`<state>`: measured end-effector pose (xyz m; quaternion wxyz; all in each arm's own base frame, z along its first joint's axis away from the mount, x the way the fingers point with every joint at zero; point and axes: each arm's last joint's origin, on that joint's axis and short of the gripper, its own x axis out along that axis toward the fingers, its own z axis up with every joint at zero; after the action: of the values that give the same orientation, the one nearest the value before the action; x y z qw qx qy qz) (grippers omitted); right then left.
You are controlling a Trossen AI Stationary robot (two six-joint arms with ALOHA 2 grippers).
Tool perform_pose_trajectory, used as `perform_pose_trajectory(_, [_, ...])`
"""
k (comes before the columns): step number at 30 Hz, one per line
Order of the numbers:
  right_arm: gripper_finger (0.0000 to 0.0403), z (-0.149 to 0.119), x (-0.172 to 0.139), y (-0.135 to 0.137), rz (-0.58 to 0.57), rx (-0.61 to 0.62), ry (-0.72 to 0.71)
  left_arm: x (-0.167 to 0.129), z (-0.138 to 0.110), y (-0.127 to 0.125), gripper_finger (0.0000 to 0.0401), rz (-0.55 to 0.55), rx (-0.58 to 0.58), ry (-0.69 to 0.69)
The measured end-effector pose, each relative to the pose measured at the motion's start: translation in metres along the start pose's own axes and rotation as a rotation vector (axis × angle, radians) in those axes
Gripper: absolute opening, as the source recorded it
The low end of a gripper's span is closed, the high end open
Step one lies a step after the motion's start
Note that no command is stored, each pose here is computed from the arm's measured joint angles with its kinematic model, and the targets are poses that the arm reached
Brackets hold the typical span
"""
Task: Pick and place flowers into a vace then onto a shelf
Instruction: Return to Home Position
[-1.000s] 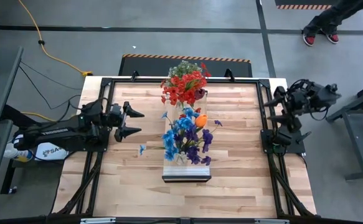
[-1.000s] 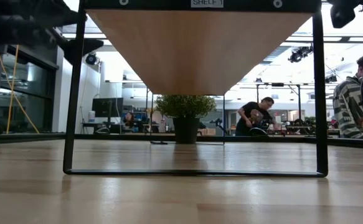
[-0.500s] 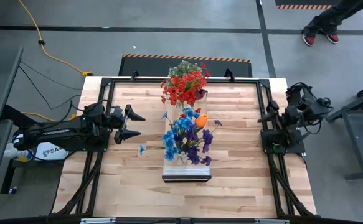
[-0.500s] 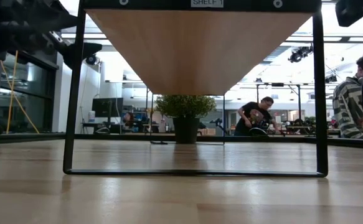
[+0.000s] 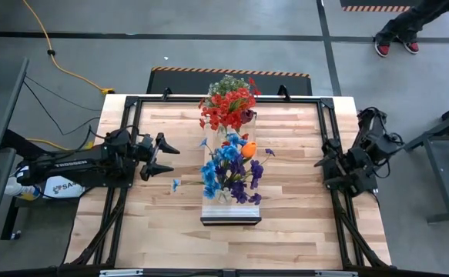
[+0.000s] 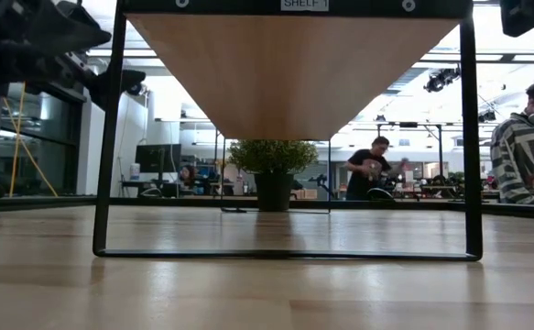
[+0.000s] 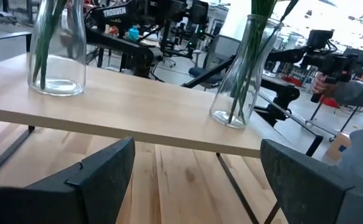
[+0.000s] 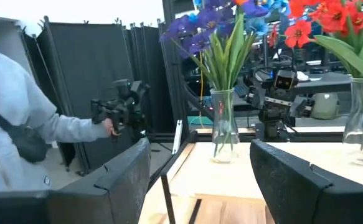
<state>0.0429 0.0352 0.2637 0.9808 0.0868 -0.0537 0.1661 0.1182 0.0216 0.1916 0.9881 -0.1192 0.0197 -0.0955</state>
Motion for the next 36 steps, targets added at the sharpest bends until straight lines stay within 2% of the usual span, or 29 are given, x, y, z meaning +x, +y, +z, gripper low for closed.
perform_pose_trajectory(14, [0.0262,-0.003,0.006,-0.009,-0.072,-0.058,-0.01,0.0,-0.01,0.002,0.0379,-0.005,0.021,-0.042])
perform_pose_trajectory(23, [0.0262,-0.036,0.022,-0.019,-0.115,-0.06,-0.053,0.0,-0.01,0.002,0.0379,-0.001,0.018,-0.035])
perform_pose_trajectory(36, [0.0262,-0.037,0.023,-0.036,-0.137,-0.091,-0.057,-0.001,-0.011,0.002,0.0379,-0.002,0.079,-0.035])
